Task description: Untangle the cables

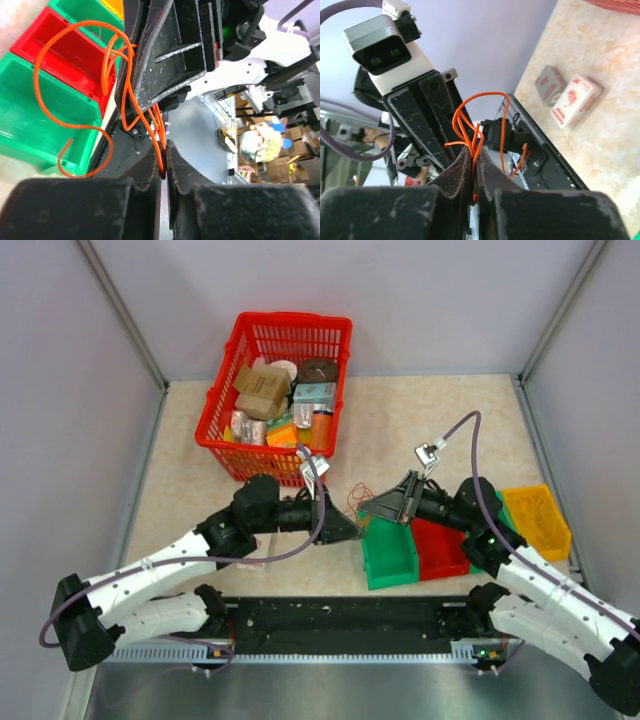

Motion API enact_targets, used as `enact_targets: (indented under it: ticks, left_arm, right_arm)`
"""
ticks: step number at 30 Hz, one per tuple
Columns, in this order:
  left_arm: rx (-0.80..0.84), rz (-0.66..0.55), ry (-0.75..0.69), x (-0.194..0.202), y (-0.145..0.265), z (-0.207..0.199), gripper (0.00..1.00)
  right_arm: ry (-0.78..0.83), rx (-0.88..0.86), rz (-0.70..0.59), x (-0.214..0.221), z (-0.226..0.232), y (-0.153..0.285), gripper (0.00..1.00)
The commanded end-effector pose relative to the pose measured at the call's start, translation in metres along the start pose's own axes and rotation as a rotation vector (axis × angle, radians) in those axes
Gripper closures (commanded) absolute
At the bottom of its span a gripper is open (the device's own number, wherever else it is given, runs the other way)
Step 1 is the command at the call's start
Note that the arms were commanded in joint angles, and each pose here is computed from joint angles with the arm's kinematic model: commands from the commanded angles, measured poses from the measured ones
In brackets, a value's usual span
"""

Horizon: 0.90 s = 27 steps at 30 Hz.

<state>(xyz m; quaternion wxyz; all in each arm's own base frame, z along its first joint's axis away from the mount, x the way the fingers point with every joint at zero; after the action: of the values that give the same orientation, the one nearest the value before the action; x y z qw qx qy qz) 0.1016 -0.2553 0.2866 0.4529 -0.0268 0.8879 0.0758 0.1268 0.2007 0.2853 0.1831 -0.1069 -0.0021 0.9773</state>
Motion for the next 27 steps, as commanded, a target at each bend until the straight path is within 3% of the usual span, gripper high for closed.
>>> enact_targets:
  ticks: [1, 4, 6, 11, 16, 27]
  left_arm:
    - [0.006, -0.036, -0.069, -0.011, 0.006, -0.008, 0.74]
    - [-0.045, -0.062, -0.098, -0.011, 0.014, -0.006, 0.42]
    - [-0.091, -0.079, -0.117, -0.011, 0.020, -0.004, 0.34]
    - [-0.166, -0.087, -0.158, -0.012, 0.033, -0.003, 0.31]
    - [-0.186, -0.088, -0.164, -0.011, 0.036, -0.003, 0.31]
    - [-0.196, -0.086, -0.153, -0.007, 0.040, -0.003, 0.31]
  right_arm:
    - [0.129, 0.088, -0.108, -0.009, 0.017, 0.008, 1.00]
    - [0.237, 0.263, -0.182, -0.016, 0.019, 0.025, 1.00]
    - [0.319, 0.375, -0.231, -0.021, 0.022, 0.040, 1.00]
    - [0.373, 0.803, -0.331, -0.031, 0.000, 0.079, 1.00]
    - [0.313, 1.192, -0.380, -0.036, -0.036, 0.099, 1.00]
    - [0.260, 1.487, -0.370, -0.048, -0.096, 0.096, 1.00]
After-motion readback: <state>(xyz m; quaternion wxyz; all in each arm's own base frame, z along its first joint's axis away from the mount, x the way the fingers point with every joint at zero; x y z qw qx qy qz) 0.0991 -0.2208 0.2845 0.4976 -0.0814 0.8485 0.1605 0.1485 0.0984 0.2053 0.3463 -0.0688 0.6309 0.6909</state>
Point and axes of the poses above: each gripper's point midway between its finger pads, its own y axis back along the fingers, its own z axis along the line the jaws close on, x = y × z, the point moved 8 cm from there along y, back along the fingers, and after that the axes turned 12 degrees about -y, right-handed, at the moved point
